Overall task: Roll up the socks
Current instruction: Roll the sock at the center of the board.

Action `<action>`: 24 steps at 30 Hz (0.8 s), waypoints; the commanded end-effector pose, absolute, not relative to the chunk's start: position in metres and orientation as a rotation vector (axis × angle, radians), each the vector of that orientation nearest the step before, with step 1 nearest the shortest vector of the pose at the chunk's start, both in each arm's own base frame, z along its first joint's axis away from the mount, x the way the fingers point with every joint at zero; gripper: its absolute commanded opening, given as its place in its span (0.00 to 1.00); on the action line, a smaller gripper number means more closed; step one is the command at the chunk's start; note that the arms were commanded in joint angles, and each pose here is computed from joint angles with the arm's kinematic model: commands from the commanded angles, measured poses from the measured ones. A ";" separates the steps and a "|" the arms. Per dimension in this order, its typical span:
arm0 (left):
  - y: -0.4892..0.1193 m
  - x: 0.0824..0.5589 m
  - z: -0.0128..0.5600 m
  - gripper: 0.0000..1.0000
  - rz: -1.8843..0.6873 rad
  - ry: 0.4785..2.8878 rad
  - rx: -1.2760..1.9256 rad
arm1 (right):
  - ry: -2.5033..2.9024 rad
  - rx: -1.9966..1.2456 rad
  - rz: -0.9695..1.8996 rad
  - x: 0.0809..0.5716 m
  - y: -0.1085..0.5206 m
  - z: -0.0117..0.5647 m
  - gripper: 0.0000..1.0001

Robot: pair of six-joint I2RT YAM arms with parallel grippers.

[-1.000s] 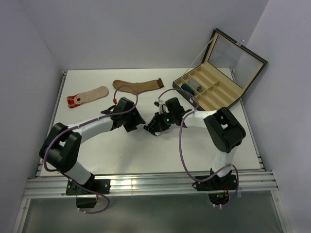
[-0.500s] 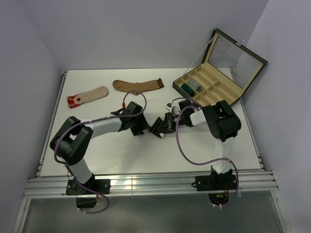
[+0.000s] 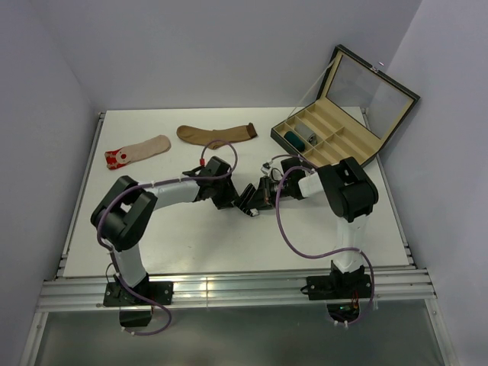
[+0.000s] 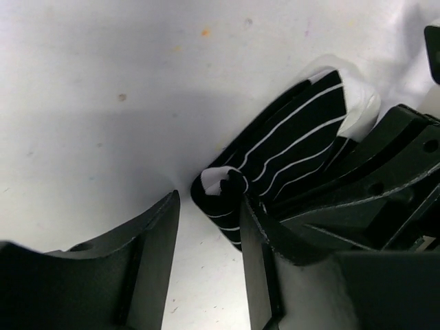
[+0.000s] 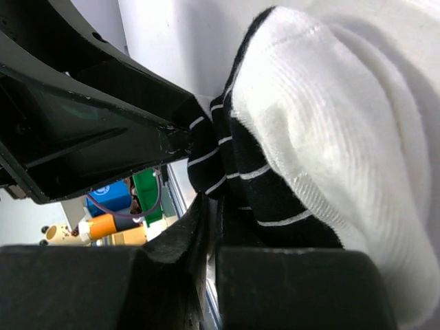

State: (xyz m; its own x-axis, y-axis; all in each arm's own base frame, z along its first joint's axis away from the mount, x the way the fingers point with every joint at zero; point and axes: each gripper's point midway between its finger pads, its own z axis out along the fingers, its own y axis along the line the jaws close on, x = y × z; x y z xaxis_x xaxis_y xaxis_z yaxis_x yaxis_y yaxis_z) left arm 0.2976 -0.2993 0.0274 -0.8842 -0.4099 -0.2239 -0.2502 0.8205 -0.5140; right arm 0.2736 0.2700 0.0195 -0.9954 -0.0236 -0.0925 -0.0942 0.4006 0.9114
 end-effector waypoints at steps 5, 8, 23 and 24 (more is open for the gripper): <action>-0.302 0.282 -0.003 0.44 -0.590 2.808 -0.397 | 2.699 -0.057 1.331 0.272 0.247 -0.008 0.27; -0.300 0.279 -0.010 0.43 -0.559 2.831 -0.383 | 2.667 -0.172 1.173 0.278 0.246 0.005 0.36; -0.305 0.282 -0.010 0.43 -0.517 2.836 -0.305 | 2.205 -0.609 0.468 0.279 0.256 0.086 0.44; -0.306 0.283 -0.010 0.43 -0.518 2.833 -0.303 | 2.212 -0.634 0.453 0.277 0.257 0.082 0.44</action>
